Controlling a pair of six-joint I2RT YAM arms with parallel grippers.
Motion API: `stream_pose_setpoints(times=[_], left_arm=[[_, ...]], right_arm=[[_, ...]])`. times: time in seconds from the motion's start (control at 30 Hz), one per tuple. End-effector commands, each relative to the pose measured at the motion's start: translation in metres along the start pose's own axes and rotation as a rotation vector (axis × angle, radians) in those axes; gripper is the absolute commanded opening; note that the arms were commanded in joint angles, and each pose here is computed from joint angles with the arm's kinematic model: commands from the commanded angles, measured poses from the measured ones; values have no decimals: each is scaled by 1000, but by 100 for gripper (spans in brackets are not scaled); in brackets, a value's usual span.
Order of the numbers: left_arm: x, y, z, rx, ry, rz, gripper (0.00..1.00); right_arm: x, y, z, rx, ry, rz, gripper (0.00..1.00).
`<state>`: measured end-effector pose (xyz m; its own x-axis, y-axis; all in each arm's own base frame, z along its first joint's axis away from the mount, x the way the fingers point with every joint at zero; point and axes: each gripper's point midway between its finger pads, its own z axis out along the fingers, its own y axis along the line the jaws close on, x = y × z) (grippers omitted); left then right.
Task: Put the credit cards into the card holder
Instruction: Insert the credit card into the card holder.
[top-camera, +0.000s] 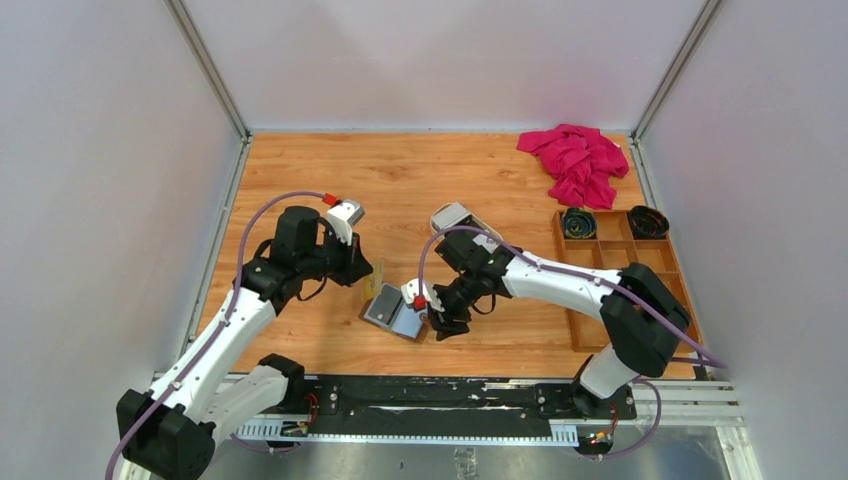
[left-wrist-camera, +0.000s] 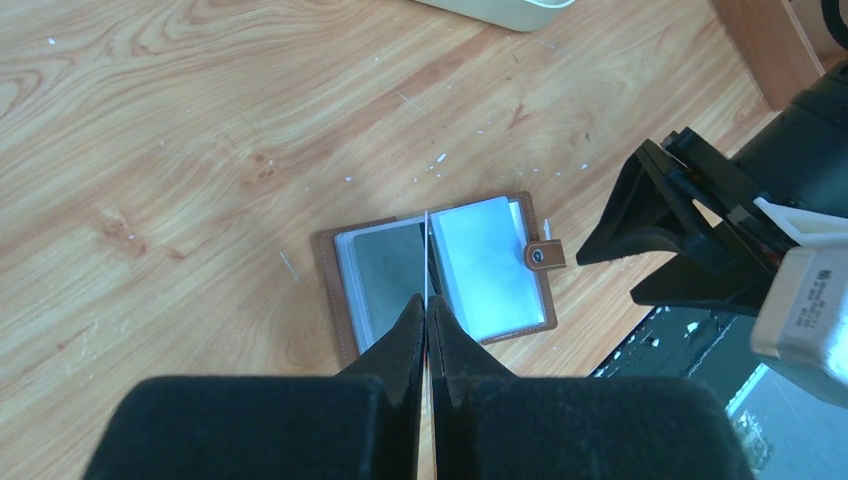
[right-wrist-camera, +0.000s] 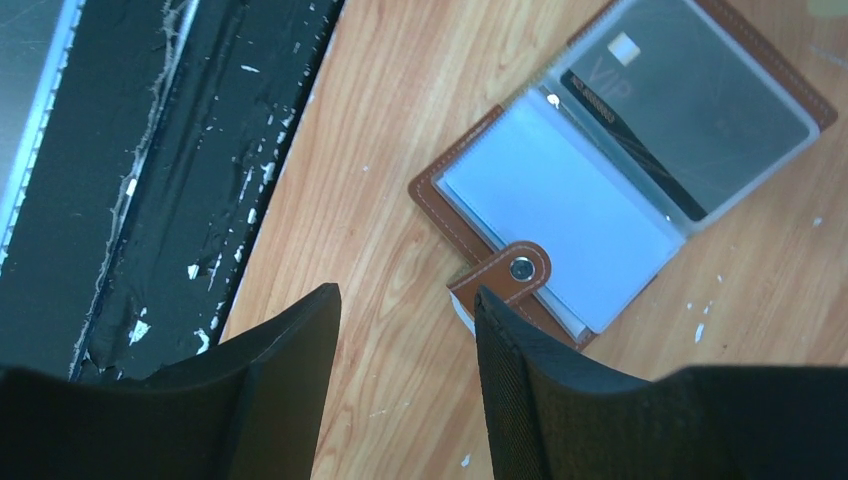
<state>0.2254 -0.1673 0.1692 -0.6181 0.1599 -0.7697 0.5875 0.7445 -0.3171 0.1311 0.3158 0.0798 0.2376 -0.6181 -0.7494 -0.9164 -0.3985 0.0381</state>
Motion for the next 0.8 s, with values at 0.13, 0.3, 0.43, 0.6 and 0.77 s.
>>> stream_pose_setpoints(times=[0.13, 0.3, 0.43, 0.6, 0.77], left_arm=[[0, 5, -1, -22, -3, 4, 0], [0, 6, -1, -25, -2, 1, 0], [1, 7, -1, -30, 0, -1, 0], [2, 9, 0, -33, 5, -5, 0], [2, 9, -1, -35, 1, -5, 0]], right_arm=[[2, -10, 0, 51, 47, 66, 56], [4, -12, 3, 53, 51, 101, 56], [4, -14, 4, 61, 50, 115, 56], [6, -18, 6, 86, 52, 153, 56], [12, -27, 10, 130, 85, 218, 56]])
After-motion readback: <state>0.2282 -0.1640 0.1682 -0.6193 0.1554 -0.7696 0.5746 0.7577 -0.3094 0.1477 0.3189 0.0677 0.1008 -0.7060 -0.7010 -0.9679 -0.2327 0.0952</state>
